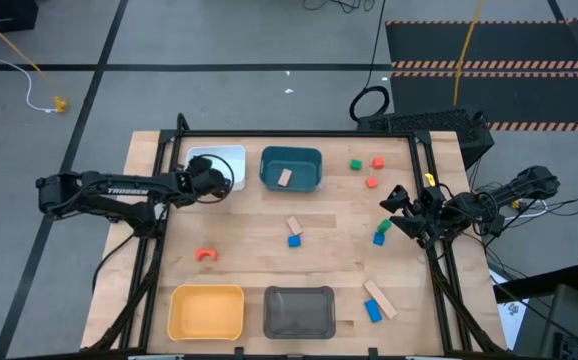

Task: Sort & place blocks by color
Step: Put the top left blue block into the black bin

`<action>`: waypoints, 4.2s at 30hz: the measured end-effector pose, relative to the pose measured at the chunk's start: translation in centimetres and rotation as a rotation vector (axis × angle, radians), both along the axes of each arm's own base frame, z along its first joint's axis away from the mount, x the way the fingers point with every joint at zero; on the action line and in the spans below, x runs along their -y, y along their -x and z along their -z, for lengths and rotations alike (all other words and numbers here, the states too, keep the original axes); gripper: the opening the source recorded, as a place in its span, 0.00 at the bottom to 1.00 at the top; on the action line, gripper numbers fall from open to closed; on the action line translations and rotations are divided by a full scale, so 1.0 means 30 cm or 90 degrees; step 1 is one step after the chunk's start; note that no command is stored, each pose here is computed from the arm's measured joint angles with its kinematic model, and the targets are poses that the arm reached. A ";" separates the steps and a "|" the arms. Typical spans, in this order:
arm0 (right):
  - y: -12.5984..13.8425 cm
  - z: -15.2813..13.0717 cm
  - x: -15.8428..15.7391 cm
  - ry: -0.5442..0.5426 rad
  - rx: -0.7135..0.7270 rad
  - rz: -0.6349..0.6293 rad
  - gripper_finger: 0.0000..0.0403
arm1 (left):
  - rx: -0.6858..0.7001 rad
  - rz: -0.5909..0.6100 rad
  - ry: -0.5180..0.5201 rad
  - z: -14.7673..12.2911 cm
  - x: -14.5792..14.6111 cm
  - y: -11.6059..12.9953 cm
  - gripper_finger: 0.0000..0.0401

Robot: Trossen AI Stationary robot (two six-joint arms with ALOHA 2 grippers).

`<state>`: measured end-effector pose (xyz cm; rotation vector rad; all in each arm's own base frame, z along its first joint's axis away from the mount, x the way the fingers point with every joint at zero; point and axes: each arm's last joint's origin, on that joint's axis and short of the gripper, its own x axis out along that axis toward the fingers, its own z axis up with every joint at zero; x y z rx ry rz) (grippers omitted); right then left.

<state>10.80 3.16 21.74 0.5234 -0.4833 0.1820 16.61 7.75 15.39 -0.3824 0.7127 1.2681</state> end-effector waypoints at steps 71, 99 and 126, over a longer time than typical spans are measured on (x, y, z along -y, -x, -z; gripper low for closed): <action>0.000 0.000 0.000 0.000 0.000 0.000 0.60 | 0.242 0.700 -0.085 0.221 0.490 -0.463 0.77; 0.000 0.000 0.000 0.000 0.000 0.000 0.60 | 0.237 0.714 -0.056 0.220 0.470 -0.484 0.77; 0.000 0.000 0.000 0.000 0.001 0.000 0.60 | 0.215 0.690 -0.048 0.291 0.464 -0.541 0.69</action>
